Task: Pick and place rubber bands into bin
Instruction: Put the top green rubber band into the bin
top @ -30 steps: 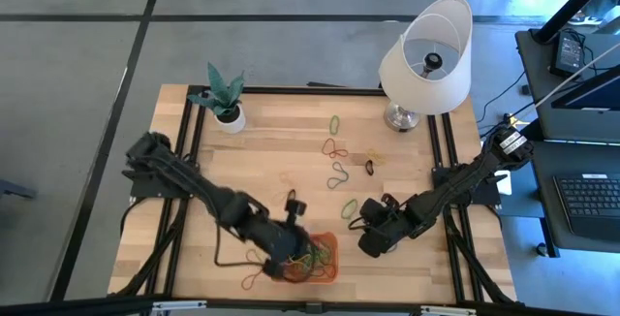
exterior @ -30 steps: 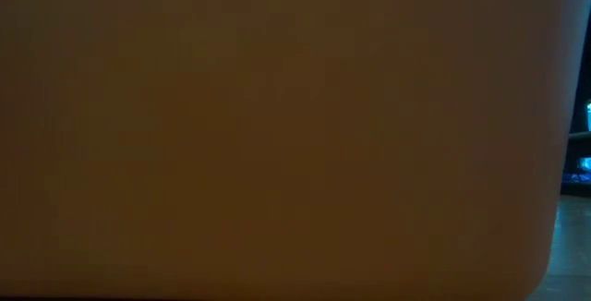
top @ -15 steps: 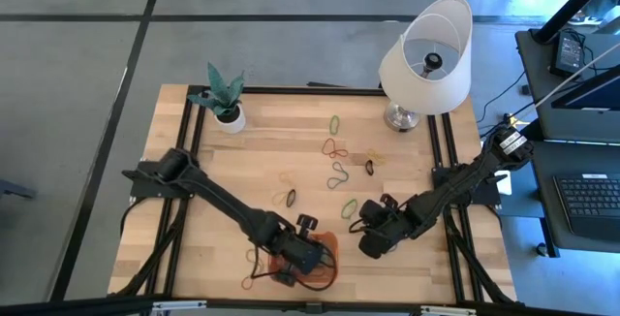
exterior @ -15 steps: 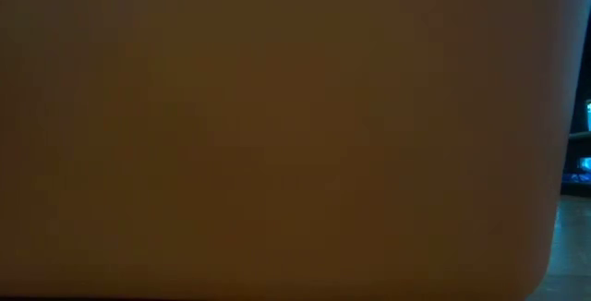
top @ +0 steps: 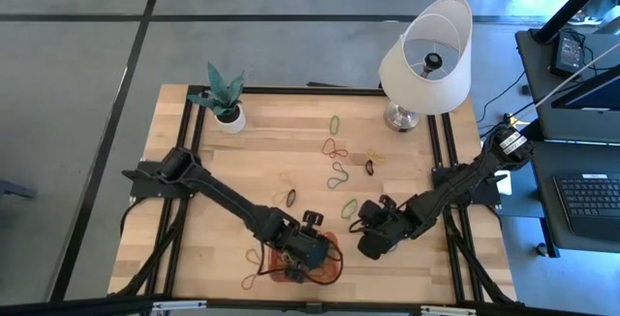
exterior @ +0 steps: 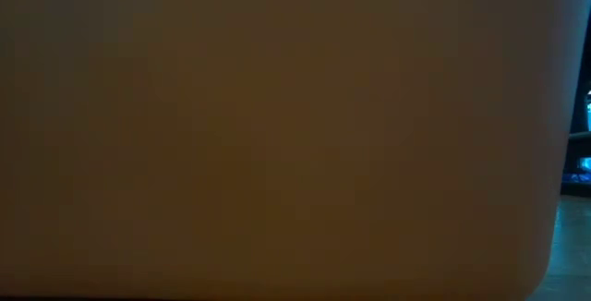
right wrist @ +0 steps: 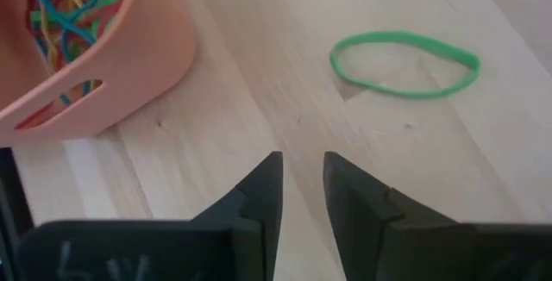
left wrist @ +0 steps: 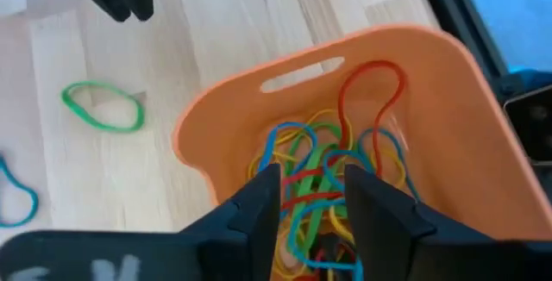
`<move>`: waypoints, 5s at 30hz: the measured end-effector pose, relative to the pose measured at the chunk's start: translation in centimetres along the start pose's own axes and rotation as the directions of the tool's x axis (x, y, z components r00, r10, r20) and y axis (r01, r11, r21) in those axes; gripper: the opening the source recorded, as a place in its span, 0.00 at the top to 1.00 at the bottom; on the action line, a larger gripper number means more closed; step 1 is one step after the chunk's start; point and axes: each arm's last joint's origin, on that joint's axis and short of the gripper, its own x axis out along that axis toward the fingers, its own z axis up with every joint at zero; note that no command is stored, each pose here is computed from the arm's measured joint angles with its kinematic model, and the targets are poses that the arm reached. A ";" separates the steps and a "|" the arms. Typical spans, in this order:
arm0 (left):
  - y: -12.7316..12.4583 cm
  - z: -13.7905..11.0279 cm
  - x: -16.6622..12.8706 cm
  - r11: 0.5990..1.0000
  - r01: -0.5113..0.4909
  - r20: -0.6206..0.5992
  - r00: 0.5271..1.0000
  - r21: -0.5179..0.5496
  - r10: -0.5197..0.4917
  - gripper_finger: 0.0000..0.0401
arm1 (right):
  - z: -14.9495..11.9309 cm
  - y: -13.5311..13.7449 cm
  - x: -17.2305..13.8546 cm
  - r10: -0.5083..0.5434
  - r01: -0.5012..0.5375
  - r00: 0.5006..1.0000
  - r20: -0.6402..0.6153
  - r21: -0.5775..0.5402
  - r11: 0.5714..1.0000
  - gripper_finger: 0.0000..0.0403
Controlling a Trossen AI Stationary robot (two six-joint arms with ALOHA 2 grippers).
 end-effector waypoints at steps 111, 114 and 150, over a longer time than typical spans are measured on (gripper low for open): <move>14.9 -20.9 -17.1 0.940 -0.256 0.247 0.918 -0.224 0.309 0.99 | 27.1 -17.6 4.9 -0.358 0.409 0.911 -0.204 0.358 0.839 0.99; 14.0 -20.6 -16.9 0.961 -0.201 0.271 0.930 -0.189 0.247 1.00 | 26.3 -14.4 2.8 -0.399 0.427 0.904 -0.156 0.263 0.865 0.99; 1.9 -7.9 -10.3 0.961 -0.132 0.136 0.976 -0.243 0.169 1.00 | 8.6 12.3 1.0 0.089 -0.106 0.991 -0.103 -0.173 0.979 0.96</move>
